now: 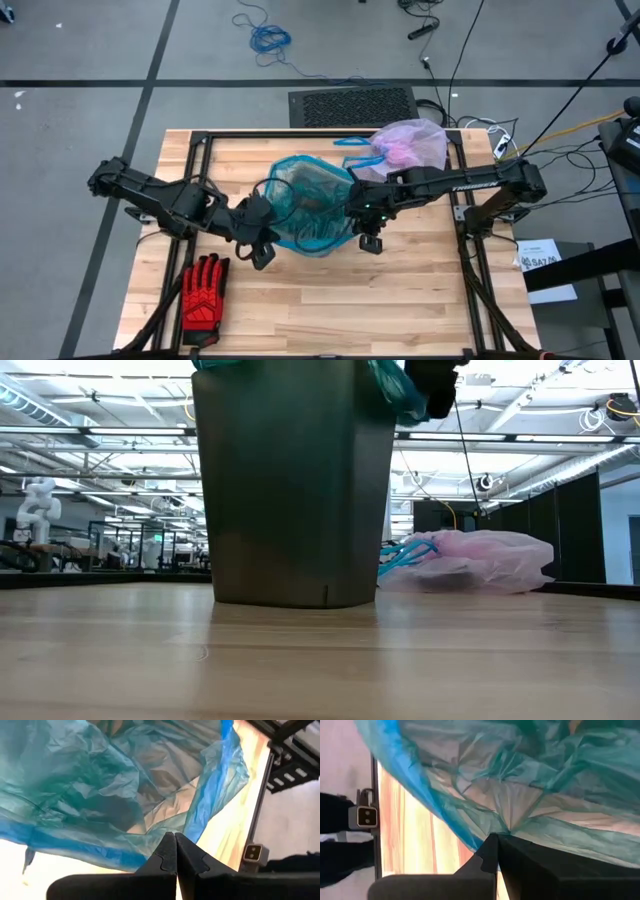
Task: Place trash/remove bag and relplace
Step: Insert the blue trash bag into the trash bin
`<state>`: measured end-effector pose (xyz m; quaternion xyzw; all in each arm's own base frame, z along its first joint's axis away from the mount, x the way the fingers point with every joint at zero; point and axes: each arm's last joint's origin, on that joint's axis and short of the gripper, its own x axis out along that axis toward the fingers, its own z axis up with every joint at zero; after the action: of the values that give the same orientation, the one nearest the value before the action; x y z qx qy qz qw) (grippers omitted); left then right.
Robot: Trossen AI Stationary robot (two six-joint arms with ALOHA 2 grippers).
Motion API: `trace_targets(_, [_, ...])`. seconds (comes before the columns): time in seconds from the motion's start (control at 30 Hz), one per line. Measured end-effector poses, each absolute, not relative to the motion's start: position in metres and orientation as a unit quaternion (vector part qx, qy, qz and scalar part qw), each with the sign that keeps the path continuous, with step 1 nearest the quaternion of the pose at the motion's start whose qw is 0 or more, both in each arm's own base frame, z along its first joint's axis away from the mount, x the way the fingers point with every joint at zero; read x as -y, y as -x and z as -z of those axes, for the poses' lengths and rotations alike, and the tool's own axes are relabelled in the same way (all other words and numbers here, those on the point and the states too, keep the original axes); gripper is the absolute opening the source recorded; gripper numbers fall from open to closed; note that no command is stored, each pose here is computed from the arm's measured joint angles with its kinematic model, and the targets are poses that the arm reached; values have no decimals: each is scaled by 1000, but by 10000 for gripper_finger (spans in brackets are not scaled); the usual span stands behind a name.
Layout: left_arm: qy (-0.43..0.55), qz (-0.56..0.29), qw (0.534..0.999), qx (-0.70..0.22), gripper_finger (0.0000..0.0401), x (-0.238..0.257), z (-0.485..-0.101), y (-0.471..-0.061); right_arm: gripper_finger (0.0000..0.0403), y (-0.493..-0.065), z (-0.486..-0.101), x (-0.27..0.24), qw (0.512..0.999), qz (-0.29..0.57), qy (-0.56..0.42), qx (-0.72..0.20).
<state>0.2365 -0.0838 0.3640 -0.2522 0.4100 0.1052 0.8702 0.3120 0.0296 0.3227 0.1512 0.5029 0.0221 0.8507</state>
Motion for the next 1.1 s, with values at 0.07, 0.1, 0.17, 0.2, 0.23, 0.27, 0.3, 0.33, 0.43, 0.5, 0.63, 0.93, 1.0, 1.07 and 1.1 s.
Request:
trace_targets(0.07, [256, -112, 872, -402, 0, 87, -364, -236, 0, -313, -323, -30, 854, -18, -157, -496])
trace_targets(0.1, [256, -112, 874, -398, 0, 88, -365, -236, 0, -313, -325, -29, 858, -14, -158, -489])
trace_targets(0.17, [258, -116, 877, -389, 0, 91, -366, -235, 0, -312, -329, -29, 865, -11, -160, -475])
trace_targets(0.2, [256, -116, 878, -387, 0, 93, -366, -235, 0, -312, -331, -29, 867, -11, -162, -471])
trace_targets(0.23, [254, -119, 881, -381, 0, 94, -366, -236, 0, -311, -332, -29, 868, -9, -163, -469])
trace_targets(0.27, [252, -122, 883, -376, 0, 95, -366, -236, 0, -311, -332, -29, 868, -5, -163, -470])
trace_targets(0.3, [249, -126, 884, -374, 0, 96, -365, -236, 0, -311, -331, -29, 868, 0, -162, -470])
trace_targets(0.33, [246, -130, 885, -373, 0, 97, -365, -236, 0, -311, -331, -29, 867, 1, -160, -472])
trace_targets(0.43, [236, -141, 889, -366, 0, 99, -364, -237, 0, -311, -331, -33, 869, 9, -155, -469])
trace_targets(0.5, [231, -144, 890, -365, 0, 101, -362, -238, 0, -311, -330, -35, 871, 23, -149, -468])
trace_targets(0.63, [224, -131, 901, -348, 0, 108, -361, -246, 0, -312, -329, -39, 874, 46, -140, -464])
trace_targets(0.93, [183, -87, 917, -342, 0, 125, -345, -276, 0, -313, -310, -41, 871, 68, -147, -464])
trace_targets(1.0, [189, -83, 920, -334, 0, 129, -341, -284, 0, -313, -309, -45, 870, 64, -144, -467])
trace_targets(1.07, [200, -89, 918, -331, 0, 133, -336, -291, 0, -312, -309, -50, 873, 58, -140, -464])
trace_targets(1.1, [207, -99, 916, -330, 0, 134, -332, -294, 0, -312, -310, -52, 876, 58, -136, -460])
